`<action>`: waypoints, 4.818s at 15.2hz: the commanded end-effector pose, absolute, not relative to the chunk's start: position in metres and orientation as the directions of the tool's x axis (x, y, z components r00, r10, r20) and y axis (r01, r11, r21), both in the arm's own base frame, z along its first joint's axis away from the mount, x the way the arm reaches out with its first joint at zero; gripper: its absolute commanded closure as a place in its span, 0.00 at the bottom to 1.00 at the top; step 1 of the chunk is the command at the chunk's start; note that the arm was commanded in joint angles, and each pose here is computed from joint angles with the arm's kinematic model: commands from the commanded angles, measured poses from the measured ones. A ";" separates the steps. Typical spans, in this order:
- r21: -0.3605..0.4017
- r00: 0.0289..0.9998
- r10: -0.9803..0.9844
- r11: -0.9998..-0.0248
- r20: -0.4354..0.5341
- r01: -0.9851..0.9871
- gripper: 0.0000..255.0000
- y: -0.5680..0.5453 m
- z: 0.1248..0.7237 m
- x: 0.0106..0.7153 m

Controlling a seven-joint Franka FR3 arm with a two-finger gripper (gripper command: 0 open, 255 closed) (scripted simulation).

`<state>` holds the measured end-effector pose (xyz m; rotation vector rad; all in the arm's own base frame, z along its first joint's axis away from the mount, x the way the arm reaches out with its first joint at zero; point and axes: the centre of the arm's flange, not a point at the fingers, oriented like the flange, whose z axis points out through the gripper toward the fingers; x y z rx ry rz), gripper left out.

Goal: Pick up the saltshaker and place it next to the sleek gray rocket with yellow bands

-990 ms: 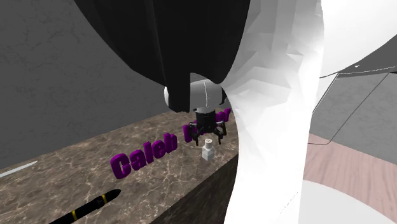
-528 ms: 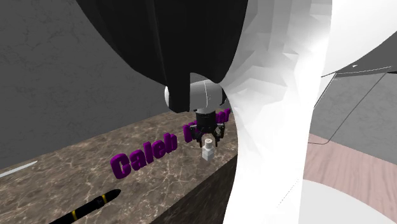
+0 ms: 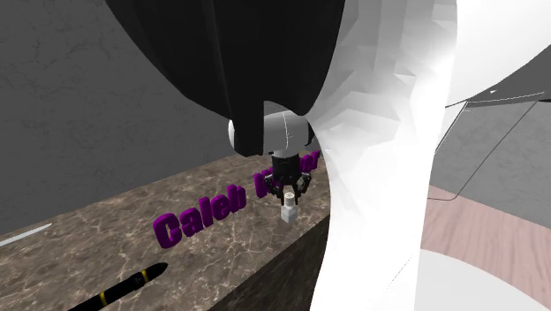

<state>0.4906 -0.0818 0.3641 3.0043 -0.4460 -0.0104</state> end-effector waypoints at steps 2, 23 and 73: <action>0.104 0.957 -0.290 -0.952 0.007 -0.289 1.00 -0.082 0.369 0.490; 0.104 0.957 -0.290 -0.952 0.007 -0.289 1.00 -0.082 0.480 0.490; 0.104 0.957 -0.290 -0.952 0.007 -0.289 1.00 0.442 0.530 0.424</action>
